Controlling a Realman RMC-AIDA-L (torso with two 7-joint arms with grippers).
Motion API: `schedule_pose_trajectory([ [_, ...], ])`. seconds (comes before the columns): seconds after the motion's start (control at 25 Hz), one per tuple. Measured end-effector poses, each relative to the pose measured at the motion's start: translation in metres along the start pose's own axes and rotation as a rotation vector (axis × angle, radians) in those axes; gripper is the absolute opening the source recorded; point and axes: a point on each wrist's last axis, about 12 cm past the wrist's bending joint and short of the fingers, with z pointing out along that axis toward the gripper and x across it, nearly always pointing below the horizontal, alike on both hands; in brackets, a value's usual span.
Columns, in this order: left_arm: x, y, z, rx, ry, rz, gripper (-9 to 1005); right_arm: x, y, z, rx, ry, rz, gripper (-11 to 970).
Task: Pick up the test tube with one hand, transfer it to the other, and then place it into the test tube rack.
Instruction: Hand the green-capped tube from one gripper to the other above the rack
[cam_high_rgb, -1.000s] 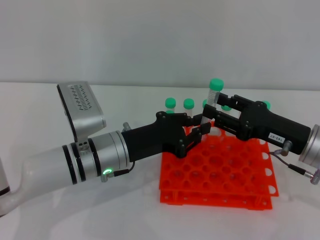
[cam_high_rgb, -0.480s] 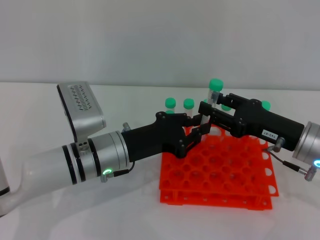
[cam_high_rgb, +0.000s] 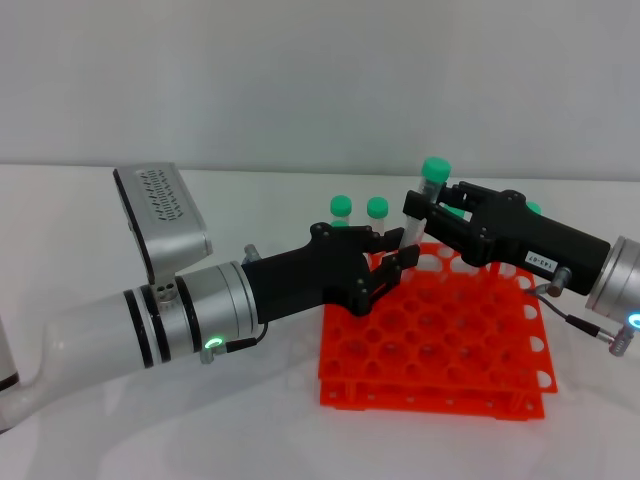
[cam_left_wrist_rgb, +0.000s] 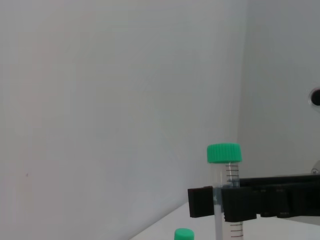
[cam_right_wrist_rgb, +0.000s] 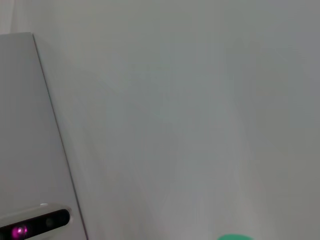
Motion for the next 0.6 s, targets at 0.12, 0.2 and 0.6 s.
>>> schedule_pose_trajectory([
  [0.12, 0.0000, 0.0000, 0.0000, 0.000, 0.000, 0.001, 200, 0.0005, -0.0001, -0.0007, 0.002, 0.001, 0.001, 387],
  [0.2, 0.0000, 0.0000, 0.0000, 0.000, 0.000, 0.001, 200, 0.0006, -0.0002, -0.0009, 0.002, 0.002, 0.001, 367],
  [0.6, 0.0000, 0.0001, 0.0000, -0.001, 0.000, 0.002, 197, 0.0003, -0.0010, -0.0022, 0.003, 0.004, -0.002, 216],
])
